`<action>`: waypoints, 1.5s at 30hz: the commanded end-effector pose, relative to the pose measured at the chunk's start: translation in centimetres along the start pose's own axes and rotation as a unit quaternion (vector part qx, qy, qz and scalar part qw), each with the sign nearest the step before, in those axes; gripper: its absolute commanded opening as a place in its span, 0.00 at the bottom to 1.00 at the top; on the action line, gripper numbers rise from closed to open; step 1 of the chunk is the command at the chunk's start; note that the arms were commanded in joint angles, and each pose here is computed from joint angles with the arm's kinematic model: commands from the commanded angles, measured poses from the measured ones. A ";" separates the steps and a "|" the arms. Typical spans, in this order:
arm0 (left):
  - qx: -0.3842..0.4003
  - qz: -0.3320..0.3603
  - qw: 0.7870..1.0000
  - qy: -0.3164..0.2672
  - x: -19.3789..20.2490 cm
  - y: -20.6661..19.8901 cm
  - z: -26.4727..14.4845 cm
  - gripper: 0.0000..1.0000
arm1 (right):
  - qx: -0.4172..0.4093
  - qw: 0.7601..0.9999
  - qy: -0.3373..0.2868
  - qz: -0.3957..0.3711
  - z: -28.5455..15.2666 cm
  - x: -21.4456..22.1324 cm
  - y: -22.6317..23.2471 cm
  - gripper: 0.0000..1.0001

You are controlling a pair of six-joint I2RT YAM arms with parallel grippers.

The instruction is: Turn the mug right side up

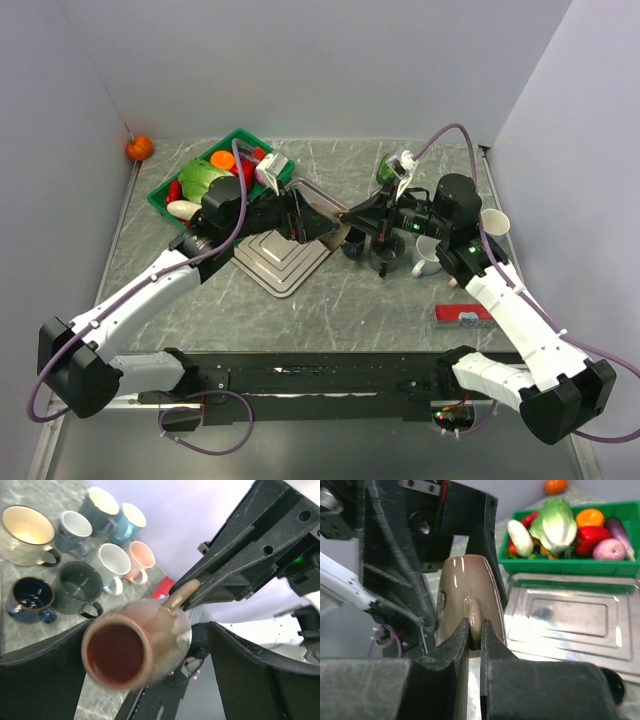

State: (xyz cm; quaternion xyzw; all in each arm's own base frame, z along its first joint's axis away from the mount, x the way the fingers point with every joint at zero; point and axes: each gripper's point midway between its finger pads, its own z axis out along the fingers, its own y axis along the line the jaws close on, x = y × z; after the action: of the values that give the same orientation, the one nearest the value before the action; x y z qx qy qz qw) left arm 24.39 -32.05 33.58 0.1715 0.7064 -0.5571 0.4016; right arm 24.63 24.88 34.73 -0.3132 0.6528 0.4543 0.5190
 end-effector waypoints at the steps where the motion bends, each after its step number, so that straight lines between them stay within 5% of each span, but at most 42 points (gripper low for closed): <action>1: -0.044 0.035 0.997 -0.045 -1.9 -0.2 -1.6 0.96 | 0.036 0.998 0.022 -0.049 -0.8 -1.2 -0.7 0.00; 10: -0.244 0.023 0.956 -0.162 -4.0 5.7 -7.0 0.96 | 0.124 0.976 0.151 -0.092 -2.9 1.5 -1.7 0.00; 16: -0.341 0.003 0.916 -0.211 -4.2 8.4 -10.8 0.96 | 0.192 0.927 0.307 -0.101 -3.7 6.0 -3.5 0.00; 20: -0.354 0.011 0.908 -0.222 -4.7 8.1 -12.0 0.96 | 0.177 0.886 0.405 -0.141 -3.7 8.4 -3.3 0.00; 24: -0.353 0.023 0.906 -0.233 -5.4 7.3 -13.0 0.96 | 0.167 0.812 0.530 -0.179 -5.3 11.7 -4.3 0.00; 34: -0.365 0.053 0.894 -0.255 -6.9 5.9 -15.4 0.96 | 0.121 0.747 0.640 -0.134 -5.1 17.0 -4.3 0.00; 45: -0.344 0.055 0.904 -0.248 -6.1 5.6 -15.1 0.96 | 0.115 0.690 0.707 -0.106 -5.7 21.6 -5.3 0.00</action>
State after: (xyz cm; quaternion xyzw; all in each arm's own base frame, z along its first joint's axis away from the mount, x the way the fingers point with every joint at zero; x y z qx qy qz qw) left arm 26.58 -14.85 34.20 -0.0905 0.7350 -0.2659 0.6171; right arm 22.61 20.29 13.00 -0.5439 0.8386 -0.0187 0.0219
